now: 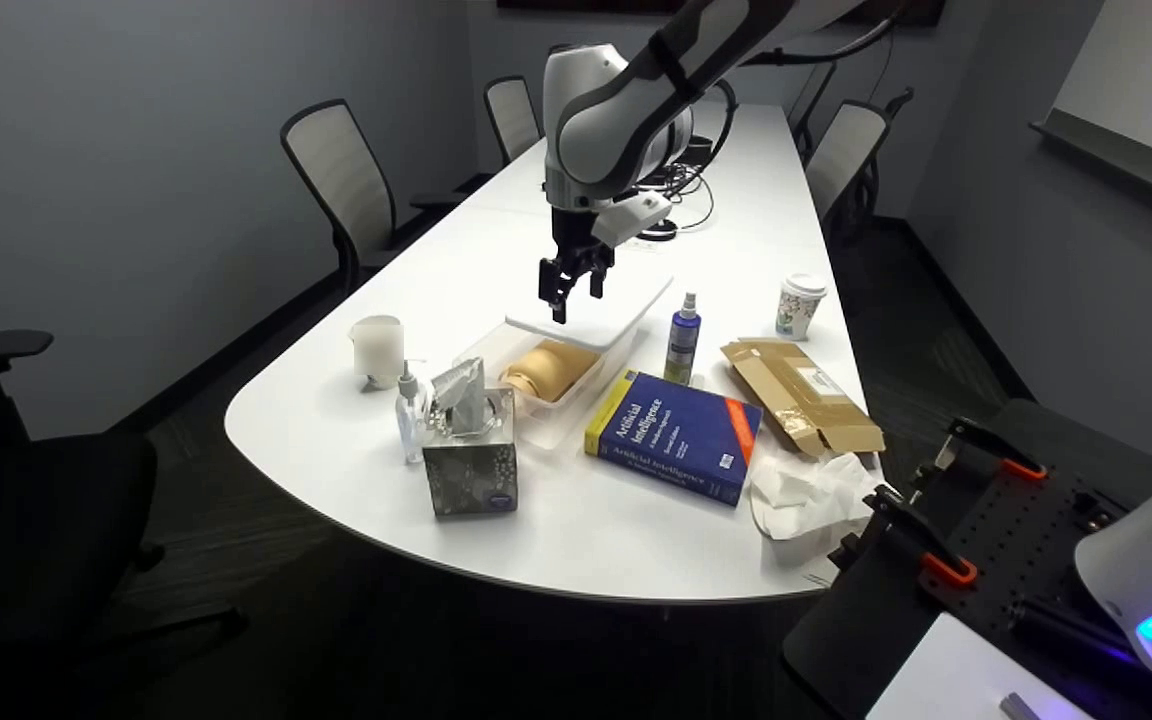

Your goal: Cover the bowl

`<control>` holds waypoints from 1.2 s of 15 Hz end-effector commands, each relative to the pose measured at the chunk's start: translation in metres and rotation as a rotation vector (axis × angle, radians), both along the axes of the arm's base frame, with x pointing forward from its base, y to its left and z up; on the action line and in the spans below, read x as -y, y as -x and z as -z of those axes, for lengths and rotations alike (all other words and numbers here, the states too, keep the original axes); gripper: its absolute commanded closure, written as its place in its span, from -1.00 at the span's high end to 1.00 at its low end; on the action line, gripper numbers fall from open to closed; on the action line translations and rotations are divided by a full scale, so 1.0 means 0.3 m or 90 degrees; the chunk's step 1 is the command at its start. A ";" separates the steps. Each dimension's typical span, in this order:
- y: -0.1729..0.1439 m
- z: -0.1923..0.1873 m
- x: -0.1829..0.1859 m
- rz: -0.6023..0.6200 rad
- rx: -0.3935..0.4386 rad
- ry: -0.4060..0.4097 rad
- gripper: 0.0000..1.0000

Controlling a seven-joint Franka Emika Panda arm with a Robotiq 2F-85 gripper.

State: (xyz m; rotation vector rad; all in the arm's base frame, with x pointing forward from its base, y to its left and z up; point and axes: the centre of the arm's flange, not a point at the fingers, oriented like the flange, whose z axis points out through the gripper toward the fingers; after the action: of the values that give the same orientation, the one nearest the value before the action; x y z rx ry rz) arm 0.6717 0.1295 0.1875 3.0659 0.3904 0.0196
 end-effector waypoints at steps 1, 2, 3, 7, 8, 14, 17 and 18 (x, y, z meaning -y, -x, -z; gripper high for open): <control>-0.093 0.089 0.001 0.011 -0.004 0.005 1.00; -0.105 0.120 0.007 0.014 -0.008 0.006 1.00; -0.113 0.143 0.009 0.016 -0.011 0.006 1.00; -0.132 0.217 0.016 0.022 -0.019 0.000 1.00; -0.135 0.231 0.015 0.023 -0.020 -0.002 1.00; -0.144 0.254 0.014 0.016 -0.029 -0.031 1.00; -0.146 0.245 -0.008 0.009 -0.034 -0.051 1.00; -0.142 0.246 -0.022 0.004 -0.038 -0.059 1.00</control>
State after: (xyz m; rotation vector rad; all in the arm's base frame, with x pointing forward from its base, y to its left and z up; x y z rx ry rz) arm 0.7086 0.1281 0.1122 3.1231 0.3471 -0.0205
